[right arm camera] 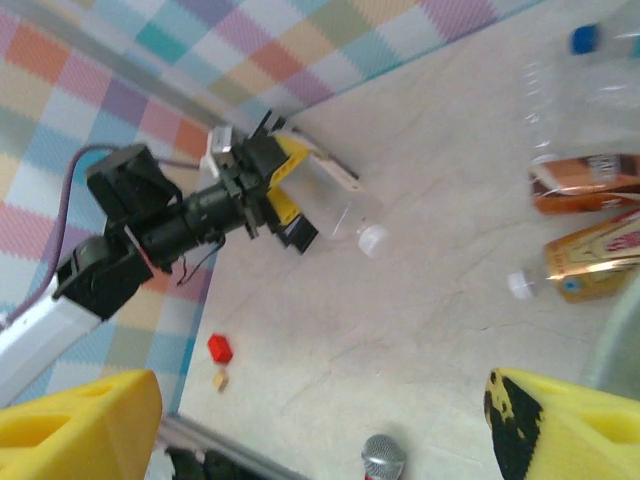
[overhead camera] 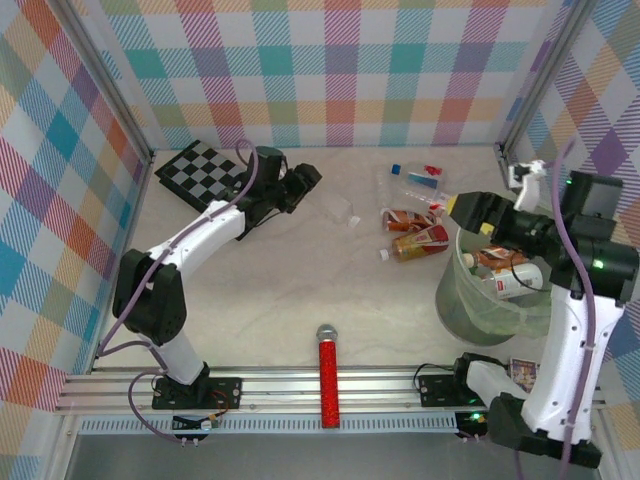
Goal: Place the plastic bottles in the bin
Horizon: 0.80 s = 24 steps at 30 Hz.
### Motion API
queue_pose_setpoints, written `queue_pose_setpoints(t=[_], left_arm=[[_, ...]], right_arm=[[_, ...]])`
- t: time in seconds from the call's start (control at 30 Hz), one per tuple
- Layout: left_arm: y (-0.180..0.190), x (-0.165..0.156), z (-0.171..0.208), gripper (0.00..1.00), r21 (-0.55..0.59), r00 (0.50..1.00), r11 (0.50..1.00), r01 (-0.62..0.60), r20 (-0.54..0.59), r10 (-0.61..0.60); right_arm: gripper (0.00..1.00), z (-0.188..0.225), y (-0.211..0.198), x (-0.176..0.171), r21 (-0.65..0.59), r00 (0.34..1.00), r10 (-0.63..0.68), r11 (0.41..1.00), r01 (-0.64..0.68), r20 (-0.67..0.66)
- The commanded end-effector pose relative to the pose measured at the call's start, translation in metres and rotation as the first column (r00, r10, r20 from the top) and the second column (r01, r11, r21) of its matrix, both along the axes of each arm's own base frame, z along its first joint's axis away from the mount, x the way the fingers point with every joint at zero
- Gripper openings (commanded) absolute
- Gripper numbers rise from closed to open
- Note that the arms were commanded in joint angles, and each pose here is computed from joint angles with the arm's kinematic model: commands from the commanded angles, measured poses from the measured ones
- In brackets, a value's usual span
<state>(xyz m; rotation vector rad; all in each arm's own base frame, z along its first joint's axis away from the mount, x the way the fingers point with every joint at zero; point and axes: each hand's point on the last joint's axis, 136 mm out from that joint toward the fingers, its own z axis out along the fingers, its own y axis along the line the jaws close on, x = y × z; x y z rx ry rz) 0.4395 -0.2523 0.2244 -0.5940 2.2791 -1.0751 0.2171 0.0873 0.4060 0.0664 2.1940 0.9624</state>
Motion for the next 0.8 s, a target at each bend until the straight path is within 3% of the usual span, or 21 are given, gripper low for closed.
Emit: queue_pose_setpoints(t=[0.0, 0.33, 0.57, 0.77], left_arm=[[-0.006, -0.019, 0.030, 0.43, -0.031, 0.986, 0.990, 0.140, 0.099, -0.137], [-0.018, -0.072, 0.064, 0.39, -0.086, 0.907, 0.918, 0.388, 0.214, -0.363], [-0.015, -0.102, 0.089, 0.40, -0.139, 0.872, 0.884, 0.446, 0.289, -0.395], [-0.011, -0.101, 0.089, 0.40, -0.162, 0.887, 0.895, 0.415, 0.292, -0.358]], right_arm=[[0.84, -0.002, 0.018, 0.021, -0.008, 0.998, 0.057, 0.998, -0.057, 0.013], [0.89, -0.050, 0.121, 0.057, -0.058, 0.931, 0.352, 0.932, -0.358, -0.095], [0.95, -0.085, 0.174, 0.072, 0.036, 0.847, 0.507, 0.860, -0.509, -0.161], [0.95, -0.100, 0.207, 0.064, 0.116, 0.779, 0.603, 0.798, -0.592, -0.170]])
